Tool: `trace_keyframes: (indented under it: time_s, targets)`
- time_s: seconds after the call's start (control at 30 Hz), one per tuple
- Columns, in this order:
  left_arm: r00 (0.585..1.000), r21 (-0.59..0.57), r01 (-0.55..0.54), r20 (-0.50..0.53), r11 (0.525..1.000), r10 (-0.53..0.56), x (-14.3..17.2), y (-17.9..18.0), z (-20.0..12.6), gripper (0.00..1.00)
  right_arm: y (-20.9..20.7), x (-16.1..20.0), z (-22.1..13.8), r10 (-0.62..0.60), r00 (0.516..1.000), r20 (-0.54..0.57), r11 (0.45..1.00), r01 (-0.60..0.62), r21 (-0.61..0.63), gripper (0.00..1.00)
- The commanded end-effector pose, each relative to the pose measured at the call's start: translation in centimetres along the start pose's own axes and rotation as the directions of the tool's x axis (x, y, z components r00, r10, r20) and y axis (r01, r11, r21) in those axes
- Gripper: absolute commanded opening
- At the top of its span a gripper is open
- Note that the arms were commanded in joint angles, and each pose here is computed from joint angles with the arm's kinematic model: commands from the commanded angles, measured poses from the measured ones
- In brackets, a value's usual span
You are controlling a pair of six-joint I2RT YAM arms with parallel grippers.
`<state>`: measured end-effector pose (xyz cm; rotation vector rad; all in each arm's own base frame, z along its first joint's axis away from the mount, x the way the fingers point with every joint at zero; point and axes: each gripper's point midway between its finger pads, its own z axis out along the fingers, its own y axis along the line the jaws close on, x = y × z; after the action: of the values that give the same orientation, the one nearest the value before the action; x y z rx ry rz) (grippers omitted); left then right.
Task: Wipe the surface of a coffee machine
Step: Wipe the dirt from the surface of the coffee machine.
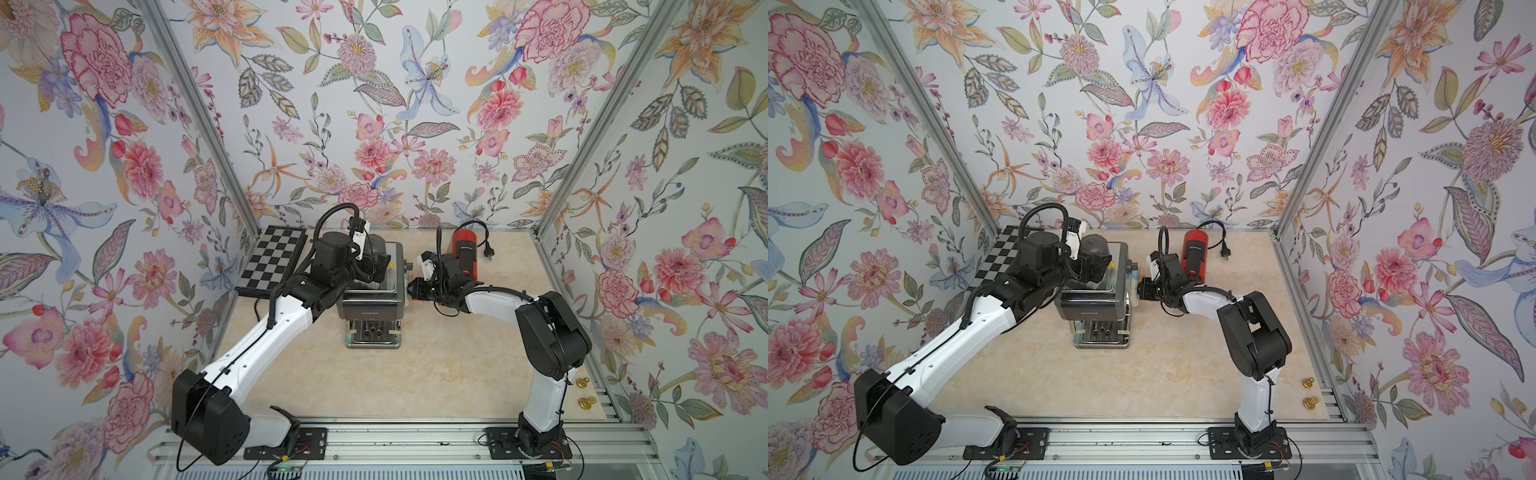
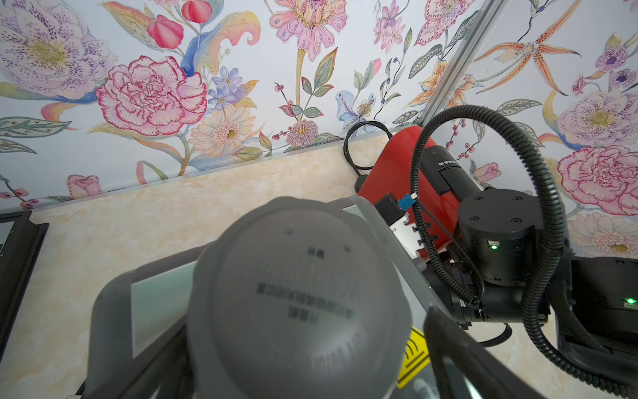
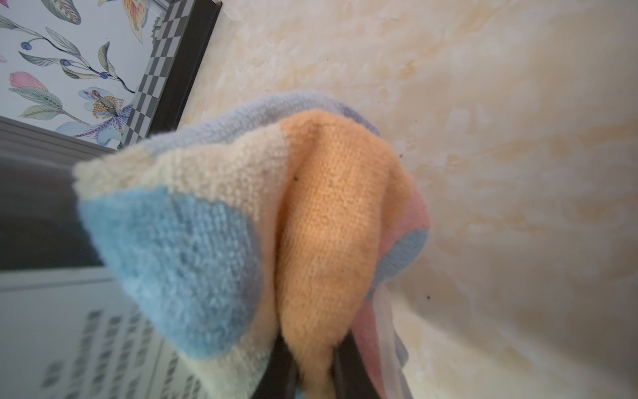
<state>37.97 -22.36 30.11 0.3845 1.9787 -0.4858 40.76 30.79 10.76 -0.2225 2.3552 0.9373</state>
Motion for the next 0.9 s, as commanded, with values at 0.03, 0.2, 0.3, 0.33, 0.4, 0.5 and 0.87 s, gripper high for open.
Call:
trace_keyframes:
  time_s: [0.03, 0.2, 0.3, 0.33, 0.4, 0.5, 0.87]
  targets:
    - [0.998, 0.039, 0.015, -0.057, 0.999, -0.013, 1.9, -0.8, 0.4, 0.99, 6.9, -3.7, -4.7, -0.100, 0.983, 0.155, 0.983, 0.121, -0.139, 0.00]
    - [0.998, 0.042, 0.017, -0.058, 0.999, -0.014, 2.0, -0.8, 0.5, 0.99, 7.6, -4.1, -6.3, -0.138, 0.974, 0.181, 0.982, 0.158, -0.101, 0.00]
    - [0.998, 0.045, 0.018, -0.053, 0.999, -0.016, 1.9, -0.9, 0.4, 0.99, 6.8, -4.4, -6.3, -0.147, 0.971, 0.187, 0.984, 0.163, -0.072, 0.00]
    - [0.998, 0.047, 0.019, -0.053, 0.999, -0.017, 1.9, -0.9, 0.4, 0.99, 6.4, -4.5, -6.3, -0.147, 0.972, 0.186, 0.985, 0.161, -0.065, 0.00]
    - [0.999, 0.050, 0.019, -0.048, 0.999, -0.017, 1.8, -1.0, 0.3, 0.99, 5.6, -5.3, -6.6, -0.144, 0.970, 0.197, 0.986, 0.158, -0.056, 0.00]
    - [0.999, 0.053, 0.020, -0.044, 0.998, -0.017, 1.6, -1.1, 0.2, 0.99, 5.3, -6.8, -7.3, -0.162, 0.961, 0.223, 0.983, 0.178, -0.052, 0.00]
    - [0.999, 0.054, 0.025, -0.027, 0.998, -0.024, 1.1, -1.2, -0.3, 0.99, 7.9, -11.0, -8.7, -0.266, 0.922, 0.281, 0.952, 0.297, -0.072, 0.00]
